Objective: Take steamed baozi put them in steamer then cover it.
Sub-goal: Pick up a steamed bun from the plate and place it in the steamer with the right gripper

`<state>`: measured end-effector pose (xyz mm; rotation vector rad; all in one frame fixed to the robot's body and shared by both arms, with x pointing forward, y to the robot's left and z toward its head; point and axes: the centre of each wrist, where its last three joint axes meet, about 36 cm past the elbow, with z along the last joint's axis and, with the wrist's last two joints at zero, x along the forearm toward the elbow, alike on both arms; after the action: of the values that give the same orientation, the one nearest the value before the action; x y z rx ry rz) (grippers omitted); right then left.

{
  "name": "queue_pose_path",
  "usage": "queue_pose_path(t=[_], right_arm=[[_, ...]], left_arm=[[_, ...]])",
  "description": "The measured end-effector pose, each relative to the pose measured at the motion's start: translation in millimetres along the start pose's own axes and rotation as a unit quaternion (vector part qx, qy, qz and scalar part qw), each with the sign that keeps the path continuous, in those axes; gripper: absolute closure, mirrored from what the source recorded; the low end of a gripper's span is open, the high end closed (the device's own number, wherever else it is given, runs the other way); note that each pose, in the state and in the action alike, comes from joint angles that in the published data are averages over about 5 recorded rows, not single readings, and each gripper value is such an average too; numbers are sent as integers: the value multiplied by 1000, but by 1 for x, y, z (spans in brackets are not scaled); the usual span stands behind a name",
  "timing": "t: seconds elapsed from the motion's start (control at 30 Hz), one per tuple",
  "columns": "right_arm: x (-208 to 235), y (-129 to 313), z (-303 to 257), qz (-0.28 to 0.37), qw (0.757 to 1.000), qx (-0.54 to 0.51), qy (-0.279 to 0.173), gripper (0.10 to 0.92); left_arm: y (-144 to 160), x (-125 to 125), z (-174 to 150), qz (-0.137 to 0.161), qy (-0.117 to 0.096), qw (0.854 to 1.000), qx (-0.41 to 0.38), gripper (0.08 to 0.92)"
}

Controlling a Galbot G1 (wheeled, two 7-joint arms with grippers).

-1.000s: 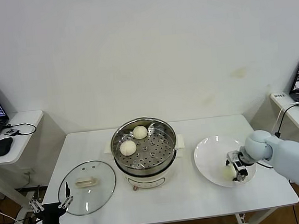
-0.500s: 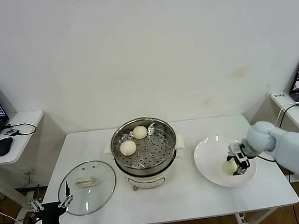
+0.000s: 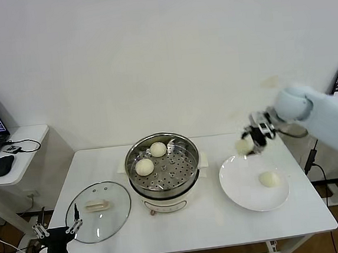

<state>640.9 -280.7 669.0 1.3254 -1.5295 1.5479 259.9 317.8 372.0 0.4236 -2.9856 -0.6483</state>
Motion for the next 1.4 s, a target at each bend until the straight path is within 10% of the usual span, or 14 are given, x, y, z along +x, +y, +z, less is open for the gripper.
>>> queue_pose_path(t=[0.63,1.4], right_arm=[[-77,-28,-190,-31,965,246,-82,369],[-134,3,-236,-78,875,466,-103,316]], left_arm=[[17,-4,-6,-22,-11,1000,-1,177],[15,-3,-5,-34,-11,999,9,177]])
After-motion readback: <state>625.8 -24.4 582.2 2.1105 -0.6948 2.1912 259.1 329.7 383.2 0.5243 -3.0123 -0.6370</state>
